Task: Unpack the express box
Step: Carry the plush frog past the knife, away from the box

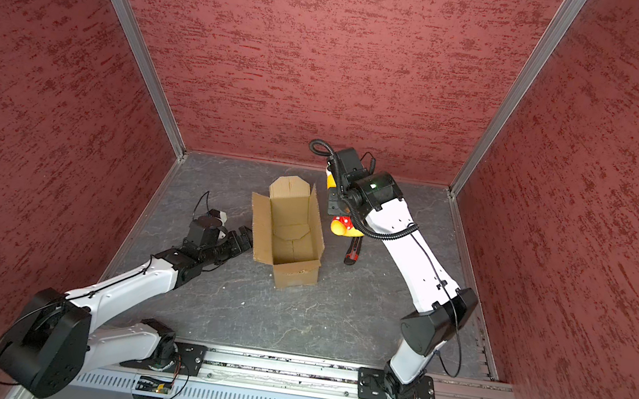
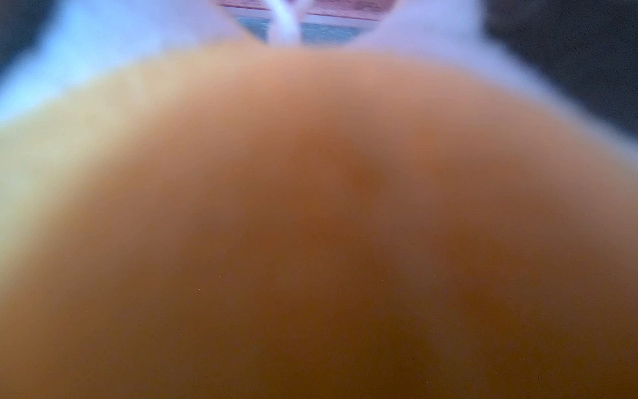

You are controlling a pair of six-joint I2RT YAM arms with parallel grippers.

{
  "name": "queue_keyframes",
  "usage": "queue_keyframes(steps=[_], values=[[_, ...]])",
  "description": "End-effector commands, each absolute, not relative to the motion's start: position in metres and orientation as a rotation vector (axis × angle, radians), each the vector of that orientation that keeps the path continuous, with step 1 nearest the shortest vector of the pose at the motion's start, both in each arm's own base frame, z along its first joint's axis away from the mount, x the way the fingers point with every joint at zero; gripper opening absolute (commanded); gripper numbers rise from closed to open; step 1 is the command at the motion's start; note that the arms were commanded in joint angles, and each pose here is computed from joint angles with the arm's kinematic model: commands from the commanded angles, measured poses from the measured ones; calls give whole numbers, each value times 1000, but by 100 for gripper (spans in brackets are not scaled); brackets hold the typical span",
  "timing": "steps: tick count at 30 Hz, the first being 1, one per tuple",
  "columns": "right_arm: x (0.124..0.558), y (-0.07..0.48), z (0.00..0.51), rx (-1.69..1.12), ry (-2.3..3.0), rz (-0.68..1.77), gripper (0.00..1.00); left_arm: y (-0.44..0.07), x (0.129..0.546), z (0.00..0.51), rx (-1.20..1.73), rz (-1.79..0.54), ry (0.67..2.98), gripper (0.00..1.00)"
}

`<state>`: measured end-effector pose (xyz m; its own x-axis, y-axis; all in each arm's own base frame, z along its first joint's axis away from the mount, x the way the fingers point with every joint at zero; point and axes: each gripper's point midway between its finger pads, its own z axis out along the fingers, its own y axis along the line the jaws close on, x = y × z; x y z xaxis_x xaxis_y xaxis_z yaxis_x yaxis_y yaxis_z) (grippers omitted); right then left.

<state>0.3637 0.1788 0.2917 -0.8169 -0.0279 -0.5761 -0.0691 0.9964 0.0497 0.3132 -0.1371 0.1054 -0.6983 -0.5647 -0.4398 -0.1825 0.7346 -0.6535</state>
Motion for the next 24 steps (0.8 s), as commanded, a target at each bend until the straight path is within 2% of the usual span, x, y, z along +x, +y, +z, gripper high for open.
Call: queue_keyframes(steps=[1,12,24], values=[[374,157,292,-4,2479,97,6,-138,318,112,-549,-748,2283,100],[395,77,223,173,2527,66,7,-140,316,114,-543,-720,2294,100],[420,24,167,315,2562,66,7,-136,309,117,-548,-690,2293,100]])
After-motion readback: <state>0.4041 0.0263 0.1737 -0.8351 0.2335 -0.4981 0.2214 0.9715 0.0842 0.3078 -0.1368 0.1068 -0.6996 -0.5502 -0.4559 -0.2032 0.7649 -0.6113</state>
